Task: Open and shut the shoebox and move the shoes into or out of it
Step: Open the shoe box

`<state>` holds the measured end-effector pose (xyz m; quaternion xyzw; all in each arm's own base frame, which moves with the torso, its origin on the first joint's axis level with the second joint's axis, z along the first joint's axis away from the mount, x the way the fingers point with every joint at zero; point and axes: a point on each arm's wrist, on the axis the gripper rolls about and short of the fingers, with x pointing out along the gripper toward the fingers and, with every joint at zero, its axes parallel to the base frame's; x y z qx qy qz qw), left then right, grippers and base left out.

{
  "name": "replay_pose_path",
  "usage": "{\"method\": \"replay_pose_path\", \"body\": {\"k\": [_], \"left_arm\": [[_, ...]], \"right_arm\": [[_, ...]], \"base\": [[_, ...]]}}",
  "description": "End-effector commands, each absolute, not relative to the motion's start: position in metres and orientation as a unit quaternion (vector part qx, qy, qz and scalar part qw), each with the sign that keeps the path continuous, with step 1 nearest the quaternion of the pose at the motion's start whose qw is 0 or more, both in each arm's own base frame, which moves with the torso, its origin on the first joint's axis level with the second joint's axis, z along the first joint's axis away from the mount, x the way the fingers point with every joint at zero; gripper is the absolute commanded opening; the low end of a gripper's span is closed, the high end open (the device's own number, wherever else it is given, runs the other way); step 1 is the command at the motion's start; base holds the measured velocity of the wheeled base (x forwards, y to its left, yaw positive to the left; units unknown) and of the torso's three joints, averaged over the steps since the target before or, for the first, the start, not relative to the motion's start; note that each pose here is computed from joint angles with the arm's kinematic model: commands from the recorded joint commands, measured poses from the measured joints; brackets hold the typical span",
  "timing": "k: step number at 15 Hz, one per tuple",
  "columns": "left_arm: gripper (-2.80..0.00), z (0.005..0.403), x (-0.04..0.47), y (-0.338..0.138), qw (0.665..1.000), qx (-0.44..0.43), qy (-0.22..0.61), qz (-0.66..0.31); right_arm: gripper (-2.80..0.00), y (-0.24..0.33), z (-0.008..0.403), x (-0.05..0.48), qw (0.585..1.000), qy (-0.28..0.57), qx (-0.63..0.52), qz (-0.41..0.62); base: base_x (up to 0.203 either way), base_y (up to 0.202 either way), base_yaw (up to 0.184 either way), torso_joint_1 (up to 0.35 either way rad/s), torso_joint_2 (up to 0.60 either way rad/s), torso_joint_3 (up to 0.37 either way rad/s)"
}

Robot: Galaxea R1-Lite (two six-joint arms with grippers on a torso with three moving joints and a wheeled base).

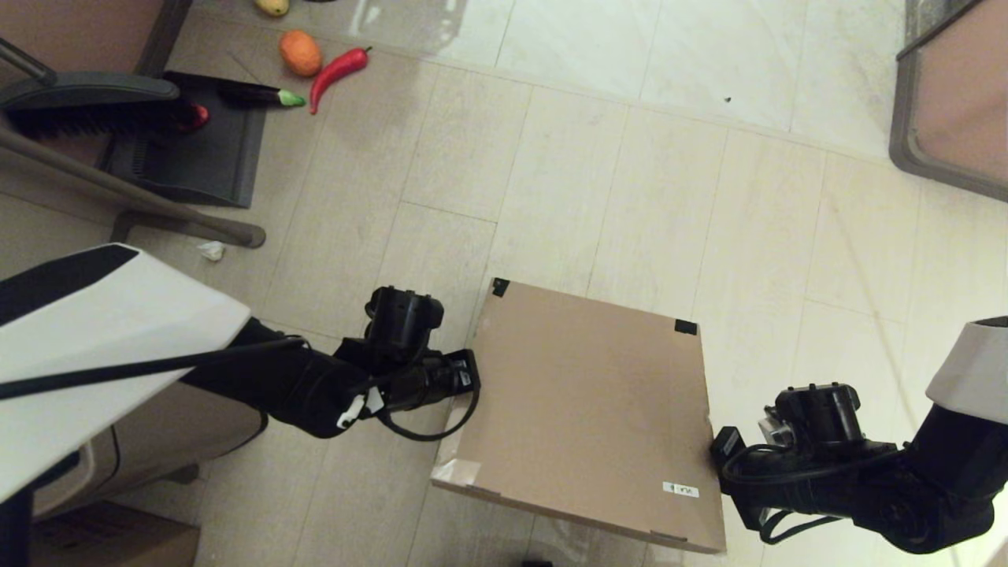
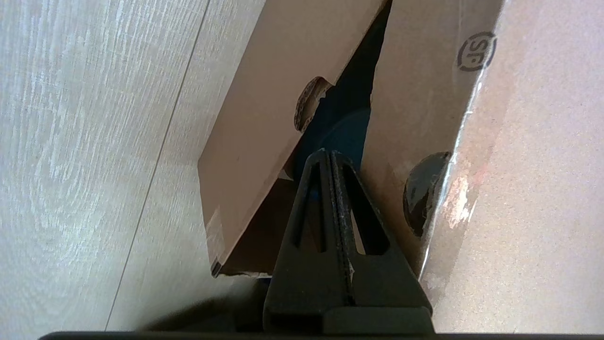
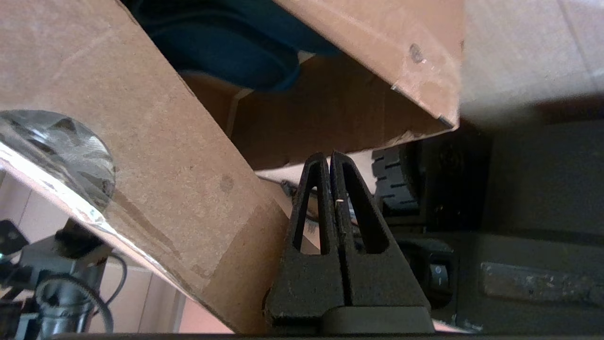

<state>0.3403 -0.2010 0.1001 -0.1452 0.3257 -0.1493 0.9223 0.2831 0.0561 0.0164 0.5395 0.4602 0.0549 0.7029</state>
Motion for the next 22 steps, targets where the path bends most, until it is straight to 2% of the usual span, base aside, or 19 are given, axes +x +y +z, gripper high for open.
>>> {"method": "replay_pose_path", "body": {"k": [1,10,16,22], "left_arm": [[-2.80,0.104,0.339,-0.200,0.922,-0.150,0.325,-0.148],[-2.80,0.114,0.337,-0.199,0.924,-0.154,0.315,-0.150],[-2.80,0.146,0.348,-0.196,0.932,-0.167,0.286,-0.147],[-2.80,0.161,0.356,-0.183,0.943,-0.175,0.258,-0.115]], "right_arm": [[-2.80,0.056,0.020,0.283,0.702,0.457,0.543,0.062],[-2.80,0.041,0.062,0.275,0.681,0.444,0.566,0.137],[-2.80,0.039,0.068,0.266,0.666,0.448,0.582,0.130],[-2.80,0.038,0.080,0.260,0.640,0.447,0.612,0.128]], "base": [[0.000,0.000,0.000,0.000,0.00,0.000],[0.000,0.000,0.000,0.000,0.00,0.000],[0.000,0.000,0.000,0.000,0.00,0.000],[0.000,0.000,0.000,0.000,0.00,0.000]]}}
